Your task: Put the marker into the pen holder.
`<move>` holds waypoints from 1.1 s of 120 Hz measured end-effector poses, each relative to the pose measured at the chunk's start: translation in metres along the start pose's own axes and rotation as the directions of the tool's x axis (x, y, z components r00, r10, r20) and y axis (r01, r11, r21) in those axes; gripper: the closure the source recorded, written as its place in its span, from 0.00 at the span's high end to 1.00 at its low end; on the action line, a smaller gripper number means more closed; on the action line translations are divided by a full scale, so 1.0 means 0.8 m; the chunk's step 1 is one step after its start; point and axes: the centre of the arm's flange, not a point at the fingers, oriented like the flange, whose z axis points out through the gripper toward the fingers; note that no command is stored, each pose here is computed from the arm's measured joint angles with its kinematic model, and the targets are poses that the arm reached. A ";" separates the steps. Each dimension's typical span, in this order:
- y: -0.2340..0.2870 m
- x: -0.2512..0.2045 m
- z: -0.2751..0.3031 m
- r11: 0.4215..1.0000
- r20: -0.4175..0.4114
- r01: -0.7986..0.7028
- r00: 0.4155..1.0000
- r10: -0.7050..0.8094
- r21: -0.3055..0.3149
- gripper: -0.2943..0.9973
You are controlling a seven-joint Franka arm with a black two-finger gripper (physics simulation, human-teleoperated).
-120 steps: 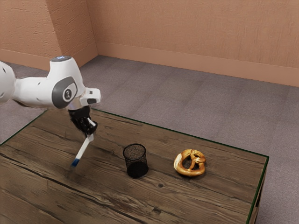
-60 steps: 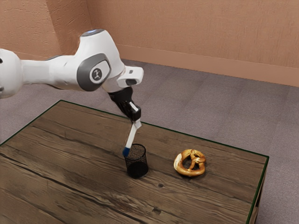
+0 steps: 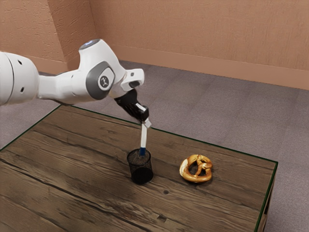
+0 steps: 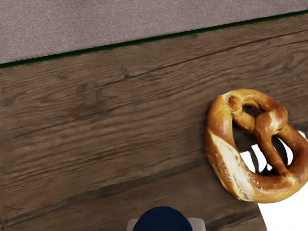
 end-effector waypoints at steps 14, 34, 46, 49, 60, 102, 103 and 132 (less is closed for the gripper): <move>-0.021 -0.003 -0.001 1.000 -0.046 0.016 0.999 -0.016 -0.001 0.17; -0.021 -0.008 -0.010 1.000 -0.081 -0.011 0.997 0.011 0.000 0.18; -0.019 -0.021 -0.018 1.000 -0.088 -0.023 0.996 0.022 -0.006 0.18; -0.018 -0.025 -0.020 1.000 -0.089 -0.024 0.996 0.024 -0.007 0.18; -0.020 -0.035 -0.021 1.000 -0.086 -0.029 0.996 0.028 -0.010 0.18; -0.031 -0.060 0.038 0.999 -0.012 -0.026 1.000 0.026 -0.029 0.27; -0.031 -0.060 0.038 0.999 -0.012 -0.027 1.000 0.027 -0.030 0.28; 0.023 0.059 -0.192 0.951 -0.094 -0.288 0.950 0.299 0.115 0.61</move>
